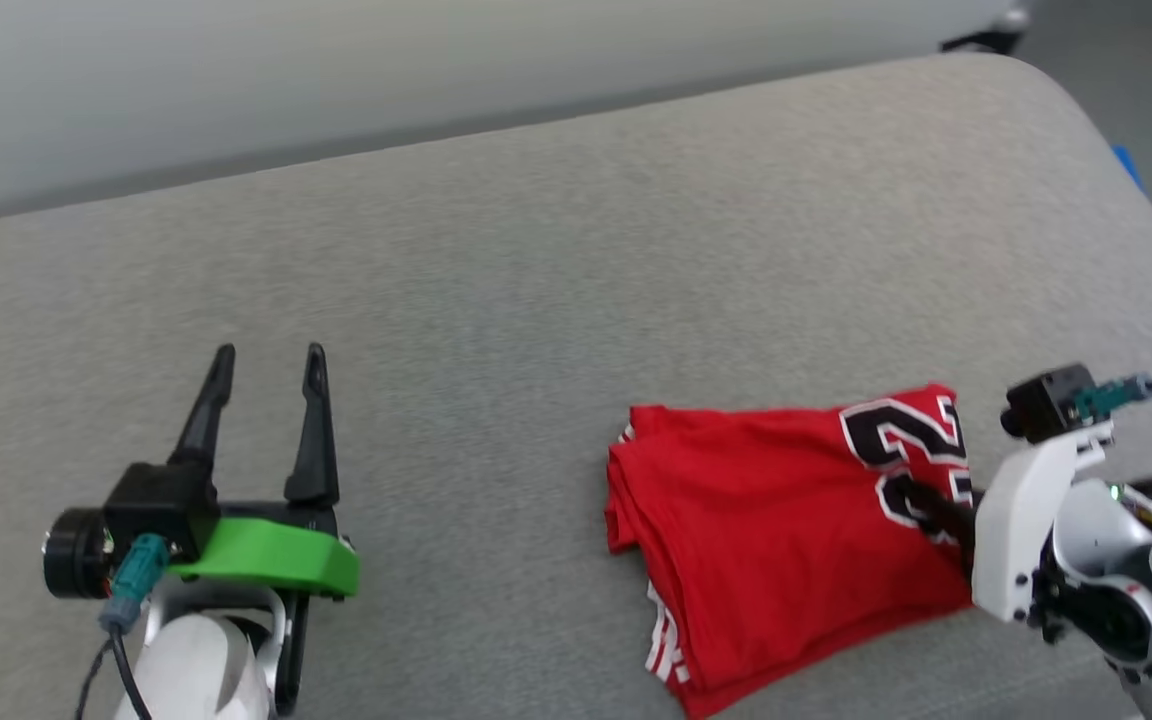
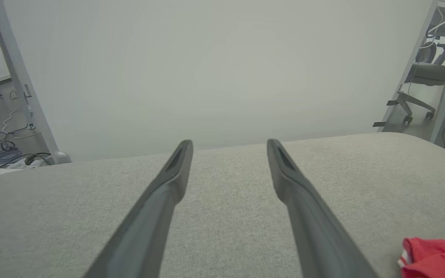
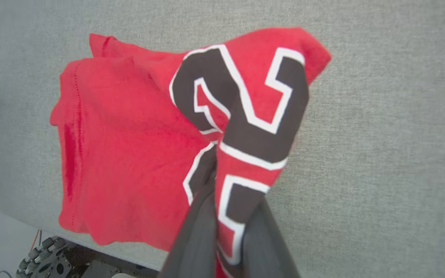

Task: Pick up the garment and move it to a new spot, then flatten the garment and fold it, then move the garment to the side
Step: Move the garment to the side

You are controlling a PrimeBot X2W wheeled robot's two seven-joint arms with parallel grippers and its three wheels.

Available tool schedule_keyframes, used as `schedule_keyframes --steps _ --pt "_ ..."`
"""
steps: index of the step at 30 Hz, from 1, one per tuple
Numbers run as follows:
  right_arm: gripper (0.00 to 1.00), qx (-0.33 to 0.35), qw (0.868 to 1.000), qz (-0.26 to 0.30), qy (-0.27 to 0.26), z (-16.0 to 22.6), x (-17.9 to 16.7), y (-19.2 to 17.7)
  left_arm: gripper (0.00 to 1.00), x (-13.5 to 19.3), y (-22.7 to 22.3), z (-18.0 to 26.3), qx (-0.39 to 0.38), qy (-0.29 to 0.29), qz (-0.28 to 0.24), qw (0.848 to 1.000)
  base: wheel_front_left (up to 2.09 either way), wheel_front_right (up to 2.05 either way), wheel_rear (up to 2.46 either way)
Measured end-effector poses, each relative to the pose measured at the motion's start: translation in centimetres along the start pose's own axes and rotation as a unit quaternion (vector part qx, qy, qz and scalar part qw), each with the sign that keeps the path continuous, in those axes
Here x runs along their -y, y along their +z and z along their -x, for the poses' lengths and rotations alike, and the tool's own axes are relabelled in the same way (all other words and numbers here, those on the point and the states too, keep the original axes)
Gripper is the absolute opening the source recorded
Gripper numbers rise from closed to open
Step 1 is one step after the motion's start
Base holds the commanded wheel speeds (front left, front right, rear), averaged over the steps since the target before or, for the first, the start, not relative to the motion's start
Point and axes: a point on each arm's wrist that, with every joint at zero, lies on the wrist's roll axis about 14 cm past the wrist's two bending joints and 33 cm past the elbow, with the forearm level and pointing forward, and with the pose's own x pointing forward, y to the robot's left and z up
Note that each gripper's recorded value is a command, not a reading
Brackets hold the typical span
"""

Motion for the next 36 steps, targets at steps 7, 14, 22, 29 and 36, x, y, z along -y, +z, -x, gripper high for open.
schedule_keyframes --steps 7,14,22,29,36 --pt "0.0 0.046 0.995 0.014 -0.087 1.6 5.5 3.4 1.0 4.8 -0.5 -4.8 0.008 -0.083 0.005 0.996 0.0 0.0 0.0" --pt "0.0 0.05 0.978 0.015 -0.2 3.1 13.8 5.9 1.0 7.6 -2.4 -8.5 0.011 -0.135 0.019 0.991 0.0 0.0 0.0" --pt "0.0 0.05 0.948 0.02 -0.313 2.8 22.6 9.4 1.0 8.5 -6.0 -12.0 0.01 -0.165 0.035 0.986 0.0 0.0 0.0" --pt "0.0 0.041 0.93 0.018 -0.366 1.7 27.0 9.1 1.0 7.7 -9.7 -12.2 -0.013 -0.16 0.047 0.986 0.0 0.0 0.0" --pt "1.0 0.066 0.922 0.048 -0.378 -1.4 28.4 8.4 1.0 6.2 -12.4 -11.9 -0.039 -0.146 0.047 0.987 0.0 0.0 0.0"
